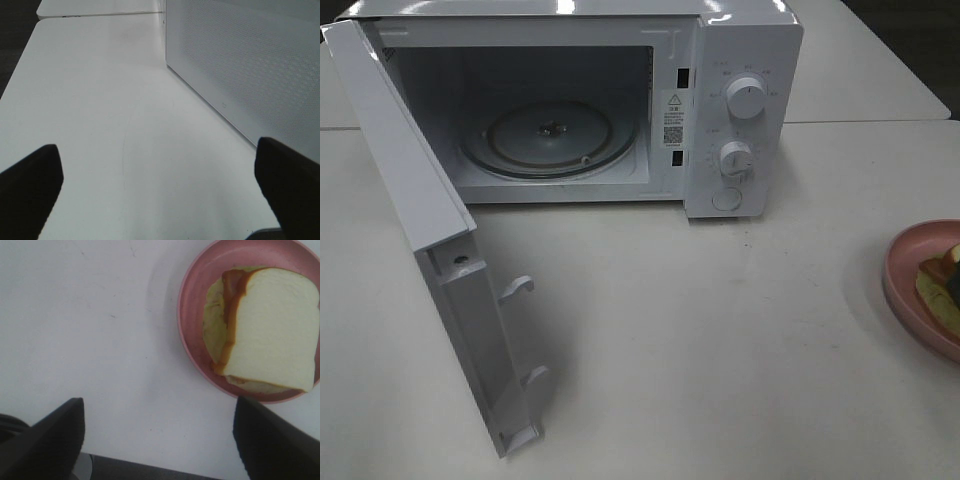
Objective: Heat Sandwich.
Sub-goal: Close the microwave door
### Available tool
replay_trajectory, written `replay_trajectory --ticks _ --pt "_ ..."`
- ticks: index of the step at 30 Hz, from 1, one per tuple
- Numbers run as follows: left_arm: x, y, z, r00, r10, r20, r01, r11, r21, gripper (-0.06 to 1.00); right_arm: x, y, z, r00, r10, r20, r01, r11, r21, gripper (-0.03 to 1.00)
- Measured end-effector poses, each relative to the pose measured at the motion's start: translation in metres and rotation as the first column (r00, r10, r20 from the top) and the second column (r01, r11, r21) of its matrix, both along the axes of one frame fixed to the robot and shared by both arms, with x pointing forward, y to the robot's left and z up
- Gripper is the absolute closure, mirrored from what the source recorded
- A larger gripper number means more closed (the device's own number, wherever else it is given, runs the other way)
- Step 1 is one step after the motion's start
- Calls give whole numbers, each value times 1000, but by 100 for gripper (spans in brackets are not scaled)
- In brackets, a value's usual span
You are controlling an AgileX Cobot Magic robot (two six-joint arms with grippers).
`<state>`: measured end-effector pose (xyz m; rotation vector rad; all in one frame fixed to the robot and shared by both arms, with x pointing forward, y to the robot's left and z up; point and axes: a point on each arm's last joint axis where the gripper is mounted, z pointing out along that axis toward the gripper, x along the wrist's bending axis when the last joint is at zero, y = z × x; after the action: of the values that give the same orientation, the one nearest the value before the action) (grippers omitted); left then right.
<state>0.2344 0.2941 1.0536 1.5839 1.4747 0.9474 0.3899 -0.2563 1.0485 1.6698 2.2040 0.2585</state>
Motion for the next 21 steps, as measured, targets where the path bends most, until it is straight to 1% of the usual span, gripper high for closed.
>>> replay_trajectory --ticks 3,4,8,10,11,13,18,20,21 --pt "0 0 0 1000 0 0 0 1000 0 -5 -6 -1 2 1000 -3 -11 3 1000 14 19" --pt "0 0 0 1000 0 0 0 1000 0 -5 -12 -2 6 1000 -2 -10 3 999 32 20" --pt "0 0 0 1000 0 0 0 1000 0 -5 -23 -5 12 1000 14 7 -14 998 57 20" --pt "0 0 0 1000 0 0 0 1000 0 -5 -36 -8 19 999 39 33 -41 995 89 20" --pt "0 0 0 1000 0 0 0 1000 0 -5 -36 -8 19 999 39 33 -41 995 89 20" --pt "0 0 0 1000 0 0 0 1000 0 -5 -51 -12 27 996 43 75 -52 992 119 20" --pt "0 0 0 1000 0 0 0 1000 0 -5 -65 -18 33 991 37 128 -55 989 139 20" --pt "0 0 0 1000 0 0 0 1000 0 -5 -74 -23 37 985 25 168 -51 987 152 20" --pt "0 0 0 1000 0 0 0 1000 0 -5 -74 -23 37 985 25 168 -51 987 152 20"
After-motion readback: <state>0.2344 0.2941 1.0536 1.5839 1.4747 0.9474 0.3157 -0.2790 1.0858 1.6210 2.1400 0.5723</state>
